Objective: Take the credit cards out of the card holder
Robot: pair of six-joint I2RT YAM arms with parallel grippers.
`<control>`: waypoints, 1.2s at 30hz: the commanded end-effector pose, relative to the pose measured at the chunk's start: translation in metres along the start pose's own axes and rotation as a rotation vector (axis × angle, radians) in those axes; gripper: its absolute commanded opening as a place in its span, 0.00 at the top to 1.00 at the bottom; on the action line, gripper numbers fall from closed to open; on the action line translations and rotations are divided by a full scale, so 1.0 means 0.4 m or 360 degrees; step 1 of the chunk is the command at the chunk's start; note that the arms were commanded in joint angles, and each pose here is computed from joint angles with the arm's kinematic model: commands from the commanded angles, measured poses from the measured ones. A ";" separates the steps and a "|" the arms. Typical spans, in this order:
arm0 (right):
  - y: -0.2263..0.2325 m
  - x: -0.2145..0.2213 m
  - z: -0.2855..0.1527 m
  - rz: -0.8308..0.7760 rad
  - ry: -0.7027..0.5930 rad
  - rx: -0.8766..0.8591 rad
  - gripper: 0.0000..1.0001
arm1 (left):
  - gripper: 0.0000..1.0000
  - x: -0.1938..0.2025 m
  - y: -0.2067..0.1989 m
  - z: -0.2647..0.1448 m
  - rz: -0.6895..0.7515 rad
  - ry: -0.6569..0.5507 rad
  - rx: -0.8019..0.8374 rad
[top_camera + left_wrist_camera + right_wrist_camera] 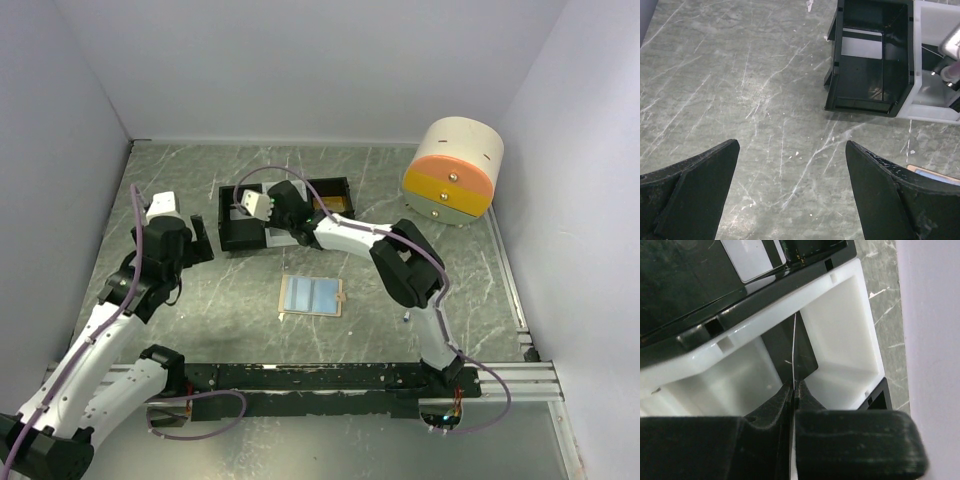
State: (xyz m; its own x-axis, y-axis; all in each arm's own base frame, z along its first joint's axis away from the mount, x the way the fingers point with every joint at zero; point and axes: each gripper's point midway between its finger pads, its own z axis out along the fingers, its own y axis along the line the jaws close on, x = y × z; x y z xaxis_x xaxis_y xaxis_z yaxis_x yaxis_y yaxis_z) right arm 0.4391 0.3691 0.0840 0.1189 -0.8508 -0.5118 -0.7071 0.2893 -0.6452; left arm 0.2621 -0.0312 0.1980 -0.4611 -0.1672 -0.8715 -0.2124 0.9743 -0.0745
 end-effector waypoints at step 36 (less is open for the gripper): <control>-0.010 0.044 0.101 -0.0074 -0.0057 -0.0031 0.63 | 0.01 -0.004 -0.009 0.007 0.0042 0.0025 0.0022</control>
State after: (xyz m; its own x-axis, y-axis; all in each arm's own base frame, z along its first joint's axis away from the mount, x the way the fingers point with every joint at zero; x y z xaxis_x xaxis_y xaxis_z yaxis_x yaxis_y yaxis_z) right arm 0.4703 0.3720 0.0402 0.1861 -0.8707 -0.4552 -0.7136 0.1987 -0.6718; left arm 0.2641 -0.0344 0.1904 -0.4918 -0.1493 -0.8578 -0.1972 0.9787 -0.0573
